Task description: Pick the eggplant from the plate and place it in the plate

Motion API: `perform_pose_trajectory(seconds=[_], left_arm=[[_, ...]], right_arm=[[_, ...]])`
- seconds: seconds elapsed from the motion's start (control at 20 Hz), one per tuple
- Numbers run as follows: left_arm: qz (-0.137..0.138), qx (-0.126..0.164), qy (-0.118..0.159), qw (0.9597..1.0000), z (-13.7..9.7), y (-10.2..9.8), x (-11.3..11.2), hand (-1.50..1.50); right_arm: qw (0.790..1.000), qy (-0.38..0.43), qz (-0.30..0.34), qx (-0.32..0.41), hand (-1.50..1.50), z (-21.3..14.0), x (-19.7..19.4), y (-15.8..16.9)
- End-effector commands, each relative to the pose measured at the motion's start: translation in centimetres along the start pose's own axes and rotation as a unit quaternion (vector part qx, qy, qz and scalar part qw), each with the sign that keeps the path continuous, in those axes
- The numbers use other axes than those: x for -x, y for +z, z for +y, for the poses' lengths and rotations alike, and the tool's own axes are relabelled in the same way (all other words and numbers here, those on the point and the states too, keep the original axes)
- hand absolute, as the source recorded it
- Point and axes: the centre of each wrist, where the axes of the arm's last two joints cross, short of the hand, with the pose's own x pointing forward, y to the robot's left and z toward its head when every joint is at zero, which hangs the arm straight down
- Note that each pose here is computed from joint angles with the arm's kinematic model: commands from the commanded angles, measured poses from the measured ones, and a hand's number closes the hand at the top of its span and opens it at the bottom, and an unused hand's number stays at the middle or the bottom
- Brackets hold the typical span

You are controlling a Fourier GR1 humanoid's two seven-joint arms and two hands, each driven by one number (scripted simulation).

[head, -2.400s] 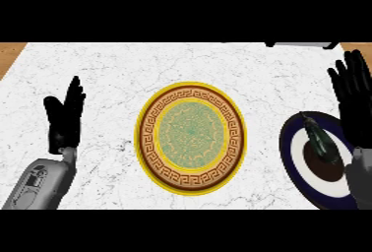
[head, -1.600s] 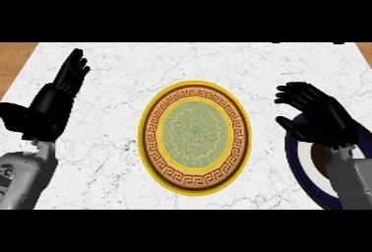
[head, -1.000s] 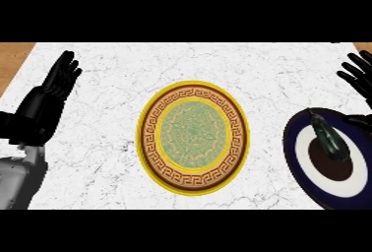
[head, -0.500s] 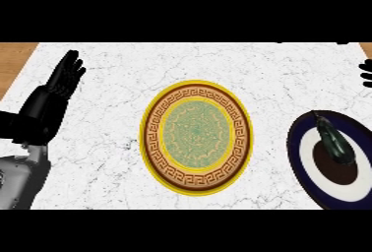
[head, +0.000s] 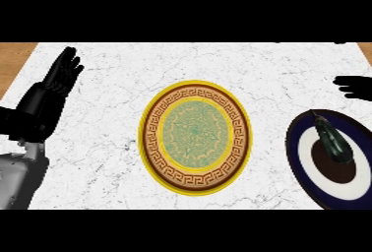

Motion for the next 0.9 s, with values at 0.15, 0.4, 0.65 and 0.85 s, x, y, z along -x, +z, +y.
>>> perform_pose_trajectory(seconds=[0.15, 0.4, 0.65, 0.85], left_arm=[[0.004, -0.009, -0.001, 0.9999, 0.7, 0.9, 1.2, 0.0], [0.005, -0.002, 0.005, 1.0, 0.5, 1.2, 1.2, 0.0], [0.006, -0.01, -0.002, 0.9999, 0.7, 0.9, 0.7, 0.0], [0.011, -0.012, 0.008, 0.9998, 0.8, -0.9, 0.4, 0.0]], right_arm=[[0.997, 0.049, 0.051, -0.002, -1.5, 1.4, 1.8, -2.7], [0.994, 0.057, 0.091, -0.032, -1.5, 2.1, 3.7, -4.5], [0.993, 0.056, 0.091, -0.041, -1.5, 2.9, 5.0, -5.1], [0.992, 0.071, 0.093, -0.051, -1.5, 3.9, 3.9, -8.3]])
